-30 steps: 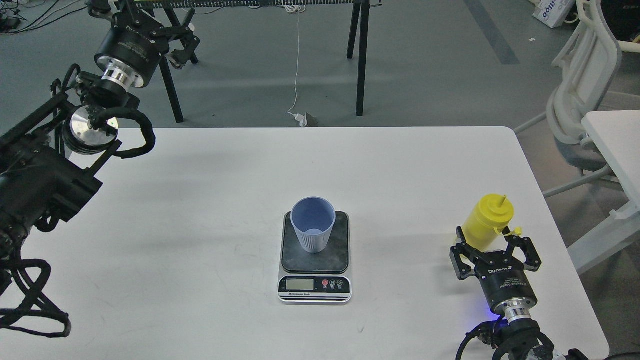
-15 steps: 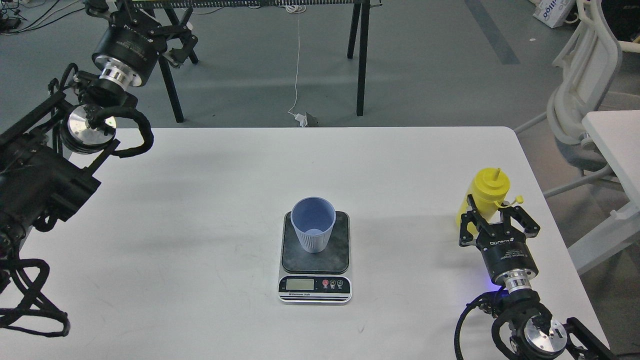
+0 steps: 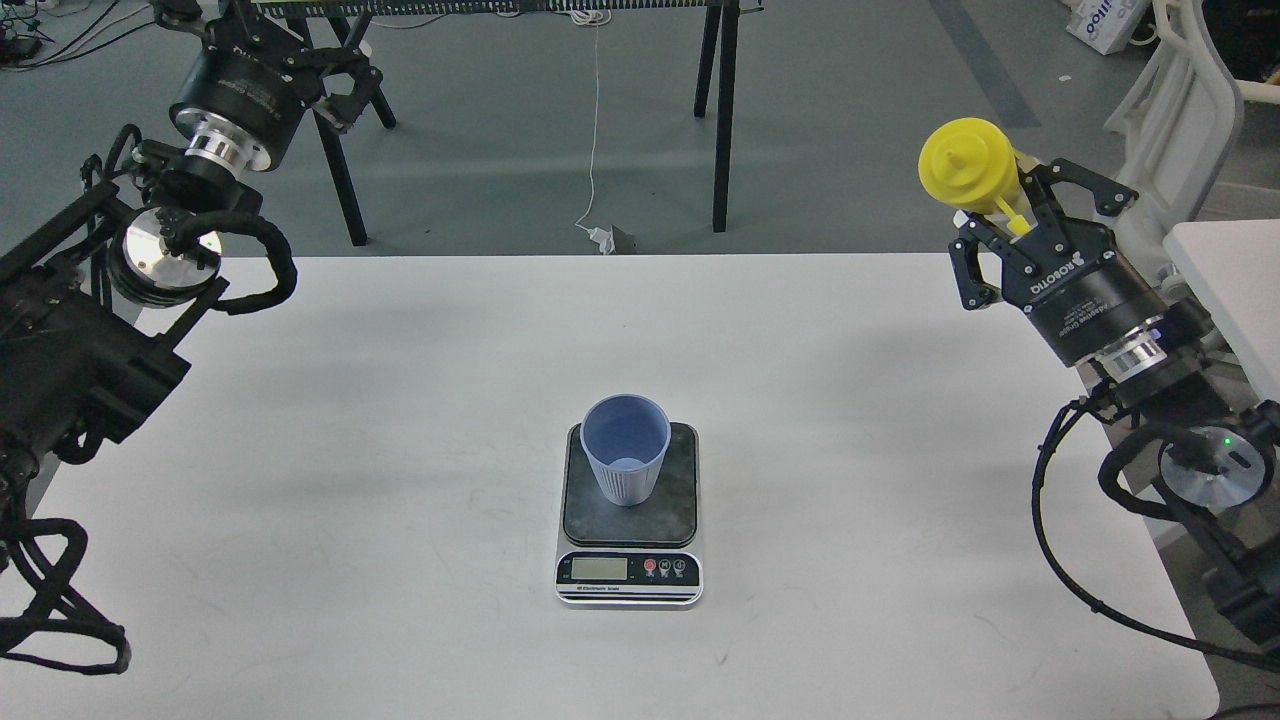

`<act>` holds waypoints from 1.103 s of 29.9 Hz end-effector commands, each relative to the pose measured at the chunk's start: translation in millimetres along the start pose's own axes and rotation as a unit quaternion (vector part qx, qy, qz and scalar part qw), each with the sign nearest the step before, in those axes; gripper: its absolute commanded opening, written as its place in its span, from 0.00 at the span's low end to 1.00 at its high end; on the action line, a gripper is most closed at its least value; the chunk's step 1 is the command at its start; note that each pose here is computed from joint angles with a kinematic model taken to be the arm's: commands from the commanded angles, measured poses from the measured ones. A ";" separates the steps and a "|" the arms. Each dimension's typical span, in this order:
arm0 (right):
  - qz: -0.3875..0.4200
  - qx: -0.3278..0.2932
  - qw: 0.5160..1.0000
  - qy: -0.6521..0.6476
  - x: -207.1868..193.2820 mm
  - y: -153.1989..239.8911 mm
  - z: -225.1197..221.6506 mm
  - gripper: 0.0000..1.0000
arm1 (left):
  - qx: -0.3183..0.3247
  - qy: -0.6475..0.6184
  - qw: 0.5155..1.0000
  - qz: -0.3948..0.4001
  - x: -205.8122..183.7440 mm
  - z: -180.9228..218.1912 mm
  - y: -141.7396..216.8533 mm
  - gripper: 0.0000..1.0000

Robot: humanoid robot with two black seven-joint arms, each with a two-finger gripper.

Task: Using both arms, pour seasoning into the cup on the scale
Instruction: 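Carry the yellow bottle over the blue cup and tip it upside down, then squeeze sauce from the inverted bottle into the blue cup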

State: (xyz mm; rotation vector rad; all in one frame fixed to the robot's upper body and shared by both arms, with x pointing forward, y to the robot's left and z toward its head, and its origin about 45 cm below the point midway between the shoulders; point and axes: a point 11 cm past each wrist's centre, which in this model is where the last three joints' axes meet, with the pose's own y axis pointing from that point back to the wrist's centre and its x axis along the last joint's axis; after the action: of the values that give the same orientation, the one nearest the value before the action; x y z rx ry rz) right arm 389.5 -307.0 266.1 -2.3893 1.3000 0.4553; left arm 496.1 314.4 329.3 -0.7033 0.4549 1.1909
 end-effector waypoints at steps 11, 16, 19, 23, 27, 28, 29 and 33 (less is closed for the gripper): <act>-0.104 -0.104 0.915 0.375 -74.8 -90.0 5.1 0.31 | 0.006 -0.007 1.000 0.014 9.8 -0.2 4.4 1.00; -0.152 -0.121 0.863 0.467 -106.9 -123.5 4.7 0.31 | -0.002 -0.003 1.000 0.008 9.1 4.2 4.6 1.00; -0.196 -0.129 0.819 0.524 -135.1 -138.5 21.3 0.30 | -0.007 -0.005 1.000 0.006 11.0 9.9 6.3 1.00; -0.241 -0.132 0.761 0.588 -156.6 -142.9 49.2 0.30 | -0.006 -0.006 1.000 0.010 17.5 10.3 11.7 1.00; -0.269 -0.131 0.734 0.610 -166.1 -142.5 68.3 0.30 | -0.007 -0.009 1.000 0.009 20.8 14.3 14.7 1.00; -0.276 -0.131 0.726 0.616 -166.8 -141.6 72.6 0.29 | -0.006 -0.010 1.000 0.010 21.1 14.8 14.9 1.00; -0.286 -0.134 0.711 0.628 -166.3 -139.4 79.3 0.29 | -0.007 -0.010 1.000 0.008 21.0 15.5 15.0 1.00; -0.319 -0.132 0.657 0.670 -164.0 -129.2 100.1 0.28 | -0.007 -0.011 1.000 0.008 21.1 16.7 15.2 1.00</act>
State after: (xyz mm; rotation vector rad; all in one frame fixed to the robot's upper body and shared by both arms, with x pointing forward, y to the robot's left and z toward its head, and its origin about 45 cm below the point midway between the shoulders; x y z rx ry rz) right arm 410.0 -77.9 287.9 -3.1802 0.6164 -1.6021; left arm 488.0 342.9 322.9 -0.7006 0.4362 1.2171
